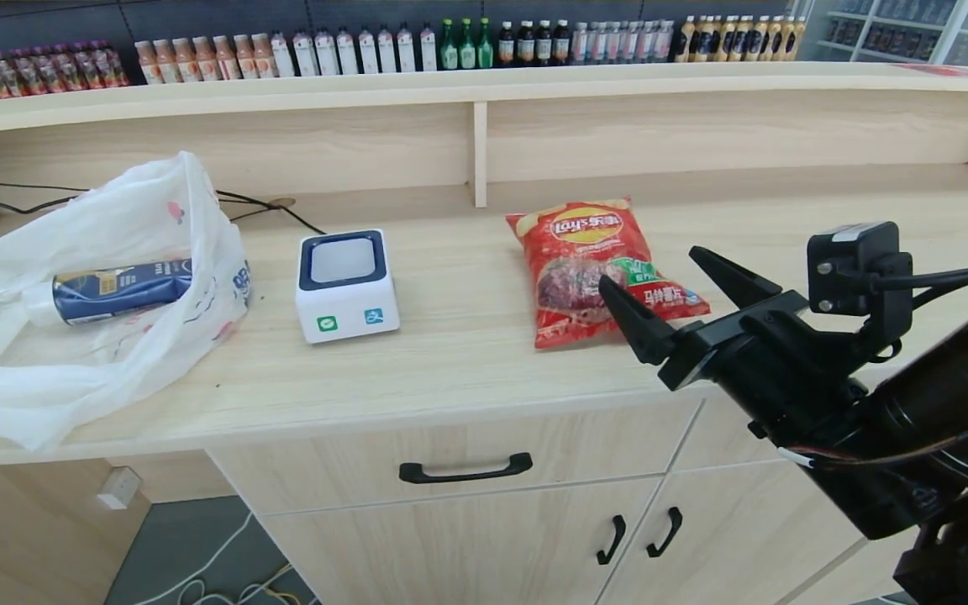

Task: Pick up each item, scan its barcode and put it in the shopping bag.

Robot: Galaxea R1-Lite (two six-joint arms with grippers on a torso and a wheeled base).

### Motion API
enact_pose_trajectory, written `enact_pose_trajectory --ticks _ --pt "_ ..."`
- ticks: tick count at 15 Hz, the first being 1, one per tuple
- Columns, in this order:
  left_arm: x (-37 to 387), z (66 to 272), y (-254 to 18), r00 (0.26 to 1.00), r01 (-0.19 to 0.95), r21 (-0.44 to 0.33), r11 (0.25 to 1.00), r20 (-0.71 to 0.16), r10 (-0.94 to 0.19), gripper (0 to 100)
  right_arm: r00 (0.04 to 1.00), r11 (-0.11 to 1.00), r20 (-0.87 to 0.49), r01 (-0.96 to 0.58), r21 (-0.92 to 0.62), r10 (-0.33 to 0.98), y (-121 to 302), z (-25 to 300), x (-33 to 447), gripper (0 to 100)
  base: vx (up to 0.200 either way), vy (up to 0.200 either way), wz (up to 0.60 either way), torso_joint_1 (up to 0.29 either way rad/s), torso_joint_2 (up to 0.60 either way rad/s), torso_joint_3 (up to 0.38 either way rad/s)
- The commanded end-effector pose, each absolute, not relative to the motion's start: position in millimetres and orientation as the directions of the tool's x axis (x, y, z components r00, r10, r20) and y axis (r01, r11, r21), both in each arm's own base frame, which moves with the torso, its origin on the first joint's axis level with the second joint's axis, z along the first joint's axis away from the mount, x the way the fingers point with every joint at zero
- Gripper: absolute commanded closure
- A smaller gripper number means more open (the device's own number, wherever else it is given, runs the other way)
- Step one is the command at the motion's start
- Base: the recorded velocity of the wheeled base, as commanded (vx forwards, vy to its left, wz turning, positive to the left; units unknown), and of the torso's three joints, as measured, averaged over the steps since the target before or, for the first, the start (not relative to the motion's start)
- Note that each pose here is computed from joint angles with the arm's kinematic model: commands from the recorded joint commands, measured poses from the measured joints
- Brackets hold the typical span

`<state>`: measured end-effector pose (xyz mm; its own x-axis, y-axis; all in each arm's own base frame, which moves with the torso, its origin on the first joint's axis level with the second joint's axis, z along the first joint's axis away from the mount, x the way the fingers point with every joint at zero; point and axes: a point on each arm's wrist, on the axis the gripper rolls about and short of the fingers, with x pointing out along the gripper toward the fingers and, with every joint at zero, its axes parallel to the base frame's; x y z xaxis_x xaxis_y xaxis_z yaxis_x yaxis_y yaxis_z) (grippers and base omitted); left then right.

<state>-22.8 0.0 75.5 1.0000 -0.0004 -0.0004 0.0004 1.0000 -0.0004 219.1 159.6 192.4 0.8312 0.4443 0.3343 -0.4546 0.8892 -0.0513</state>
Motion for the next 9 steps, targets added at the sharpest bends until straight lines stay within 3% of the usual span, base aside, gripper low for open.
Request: enact_pose_trajectory --ticks 1,9 --pt "-23 75 0 1.000 0.000 0.000 1.000 0.000 0.000 0 0.829 0.889 0.338 -0.455 -0.056 0.445 159 193 218 0 0.000 0.000 0.00 0.000 0.00 0.000" --pt "-23 75 0 1.000 0.000 0.000 1.000 0.000 0.000 0 0.812 0.890 0.379 -0.448 -0.082 0.444 164 212 225 0 0.000 0.000 0.00 0.000 0.00 0.000"
